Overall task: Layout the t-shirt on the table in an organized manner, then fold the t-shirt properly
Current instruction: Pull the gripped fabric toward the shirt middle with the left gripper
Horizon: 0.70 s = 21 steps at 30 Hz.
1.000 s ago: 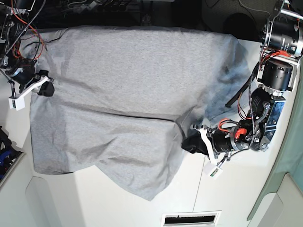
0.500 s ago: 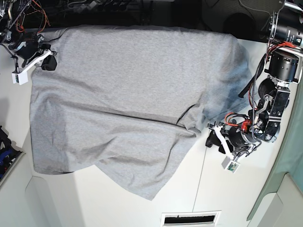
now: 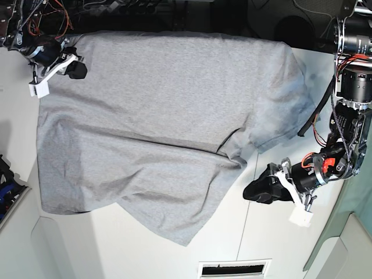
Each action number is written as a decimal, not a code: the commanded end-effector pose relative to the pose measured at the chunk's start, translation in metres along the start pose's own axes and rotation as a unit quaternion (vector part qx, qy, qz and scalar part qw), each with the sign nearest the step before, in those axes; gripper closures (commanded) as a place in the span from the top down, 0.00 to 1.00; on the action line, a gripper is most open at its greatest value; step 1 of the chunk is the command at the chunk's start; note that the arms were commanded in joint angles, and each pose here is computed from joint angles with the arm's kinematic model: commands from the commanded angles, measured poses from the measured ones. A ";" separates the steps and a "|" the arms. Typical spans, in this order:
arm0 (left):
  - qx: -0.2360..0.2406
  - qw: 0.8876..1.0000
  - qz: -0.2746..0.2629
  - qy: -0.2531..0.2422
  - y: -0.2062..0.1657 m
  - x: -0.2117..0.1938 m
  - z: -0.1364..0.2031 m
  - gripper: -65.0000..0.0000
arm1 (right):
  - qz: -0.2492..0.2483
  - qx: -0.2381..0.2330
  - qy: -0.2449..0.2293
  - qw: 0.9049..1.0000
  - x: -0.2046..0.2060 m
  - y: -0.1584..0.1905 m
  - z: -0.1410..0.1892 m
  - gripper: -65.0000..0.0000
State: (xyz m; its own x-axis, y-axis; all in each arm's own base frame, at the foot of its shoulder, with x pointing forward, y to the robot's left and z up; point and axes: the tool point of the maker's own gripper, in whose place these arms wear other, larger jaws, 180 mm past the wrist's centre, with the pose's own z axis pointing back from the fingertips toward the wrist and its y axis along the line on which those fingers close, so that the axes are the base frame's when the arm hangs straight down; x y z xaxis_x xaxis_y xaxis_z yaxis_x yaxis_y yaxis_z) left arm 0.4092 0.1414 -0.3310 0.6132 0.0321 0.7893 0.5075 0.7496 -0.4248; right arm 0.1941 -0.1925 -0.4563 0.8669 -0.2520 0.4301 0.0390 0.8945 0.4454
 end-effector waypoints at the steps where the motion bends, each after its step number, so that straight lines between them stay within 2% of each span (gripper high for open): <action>1: -0.016 1.000 -0.012 -0.014 -0.009 0.016 -0.002 0.56 | 0.012 -0.004 -0.013 1.000 0.009 -0.003 0.003 0.00; 5: -0.044 0.997 -0.036 0.046 -0.038 -0.019 -0.031 0.56 | 0.014 -0.028 -0.003 1.000 0.000 -0.019 -0.001 0.00; 9: -0.064 0.986 -0.101 0.119 -0.069 -0.063 -0.061 0.56 | 0.017 -0.055 0.011 0.998 -0.010 -0.040 -0.005 0.00; 12: -0.078 0.978 -0.142 0.128 -0.086 -0.080 -0.075 0.56 | 0.009 -0.065 0.026 0.998 -0.012 -0.054 -0.009 0.00; 16: -0.055 0.974 -0.173 0.138 -0.091 -0.089 -0.089 0.56 | 0.005 -0.076 0.015 0.997 0.011 -0.072 -0.012 0.00; 21: -0.020 0.970 -0.181 0.163 -0.077 -0.103 -0.091 0.56 | 0.010 -0.082 -0.016 0.996 0.065 -0.081 -0.018 0.00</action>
State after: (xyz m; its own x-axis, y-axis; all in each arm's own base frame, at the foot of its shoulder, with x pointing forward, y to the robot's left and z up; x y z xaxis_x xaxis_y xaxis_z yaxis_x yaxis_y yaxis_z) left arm 0.3473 0.0159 -0.4323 0.5695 -0.4549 0.6847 0.7455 0.6367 -0.1970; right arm 0.2626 -0.2603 -0.4757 0.8325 -0.2634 0.4874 0.0831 0.9292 0.3602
